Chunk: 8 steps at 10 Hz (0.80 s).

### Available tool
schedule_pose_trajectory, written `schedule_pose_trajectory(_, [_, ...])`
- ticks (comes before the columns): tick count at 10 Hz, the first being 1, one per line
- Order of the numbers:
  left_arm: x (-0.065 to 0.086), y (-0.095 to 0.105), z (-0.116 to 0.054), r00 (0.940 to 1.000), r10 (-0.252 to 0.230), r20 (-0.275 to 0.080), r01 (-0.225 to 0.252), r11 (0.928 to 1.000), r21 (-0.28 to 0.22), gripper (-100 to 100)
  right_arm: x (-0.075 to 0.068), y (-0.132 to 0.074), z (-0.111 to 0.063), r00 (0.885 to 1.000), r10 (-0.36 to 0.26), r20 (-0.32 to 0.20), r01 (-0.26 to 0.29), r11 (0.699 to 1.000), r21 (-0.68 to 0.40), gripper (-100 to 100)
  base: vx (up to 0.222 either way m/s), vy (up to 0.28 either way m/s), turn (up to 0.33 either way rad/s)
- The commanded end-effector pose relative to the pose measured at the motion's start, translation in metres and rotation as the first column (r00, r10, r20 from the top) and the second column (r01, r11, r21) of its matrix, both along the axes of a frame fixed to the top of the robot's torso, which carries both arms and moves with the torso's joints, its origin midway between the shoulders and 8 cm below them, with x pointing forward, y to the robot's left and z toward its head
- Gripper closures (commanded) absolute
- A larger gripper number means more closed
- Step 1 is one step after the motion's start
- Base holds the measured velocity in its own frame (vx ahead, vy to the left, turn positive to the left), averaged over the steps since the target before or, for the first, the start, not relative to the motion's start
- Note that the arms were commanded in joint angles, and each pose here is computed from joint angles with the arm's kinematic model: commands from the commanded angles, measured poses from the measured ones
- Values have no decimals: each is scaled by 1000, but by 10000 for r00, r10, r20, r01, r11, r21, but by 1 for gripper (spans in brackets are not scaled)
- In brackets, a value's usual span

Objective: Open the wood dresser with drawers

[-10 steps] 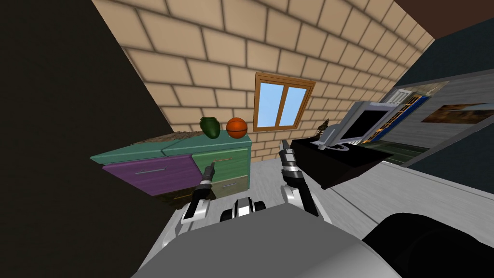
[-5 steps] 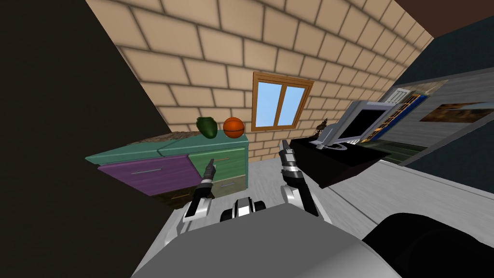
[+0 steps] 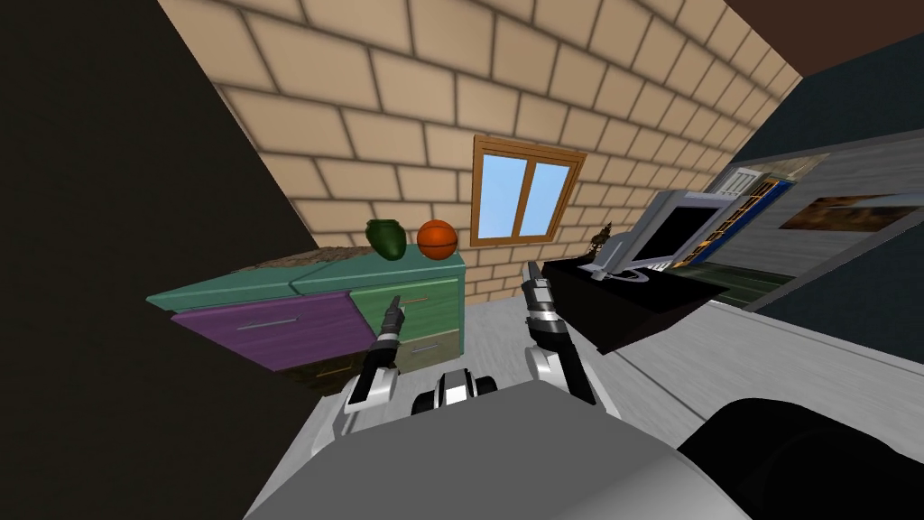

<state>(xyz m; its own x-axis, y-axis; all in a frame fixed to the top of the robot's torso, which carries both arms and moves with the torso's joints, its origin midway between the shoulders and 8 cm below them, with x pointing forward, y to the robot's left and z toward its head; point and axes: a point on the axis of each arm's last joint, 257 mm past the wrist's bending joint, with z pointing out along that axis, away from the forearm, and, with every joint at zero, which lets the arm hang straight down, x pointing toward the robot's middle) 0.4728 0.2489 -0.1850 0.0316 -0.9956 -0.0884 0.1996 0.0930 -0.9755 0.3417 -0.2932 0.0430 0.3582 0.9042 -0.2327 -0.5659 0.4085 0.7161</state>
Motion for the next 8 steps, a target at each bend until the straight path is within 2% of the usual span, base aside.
schedule_pose_trajectory(1, [-1, -1, -7, 10000, -28, -18, 28, 10000, -7, 100, 0, 0, 0, 10000, 0, 1, 0, 10000, 0, 0, -55, 2, 33])
schedule_pose_trajectory(2, [-1, -1, -4, 10000, -11, -37, 11, 10000, -9, 100, 0, 0, 0, 10000, 1, 2, -1, 10000, 1, 0, -35, 0, 7])
schedule_pose_trajectory(3, [-2, 4, -4, 9999, -97, -27, 98, 9994, 320, -100, 0, 0, 0, 10000, 1, 1, -1, 10000, 1, 0, -12, -1, 0])
schedule_pose_trajectory(6, [-3, 12, -1, 9998, -208, -27, 210, 9965, 808, -100, 0, 0, 0, 10000, 1, 1, -1, 10000, 0, 0, -4, 11, 4])
schedule_pose_trajectory(7, [-4, 8, -2, 10000, -42, -13, 42, 9995, 302, -100, 0, 0, 0, 10000, 1, 1, -1, 10000, 0, 0, -45, 88, 51])
schedule_pose_trajectory(8, [-3, 7, -2, 10000, -10, -9, 10, 9998, 177, -100, 0, 0, 0, 10000, 0, 1, 0, 10000, -1, 0, -44, 107, 21])
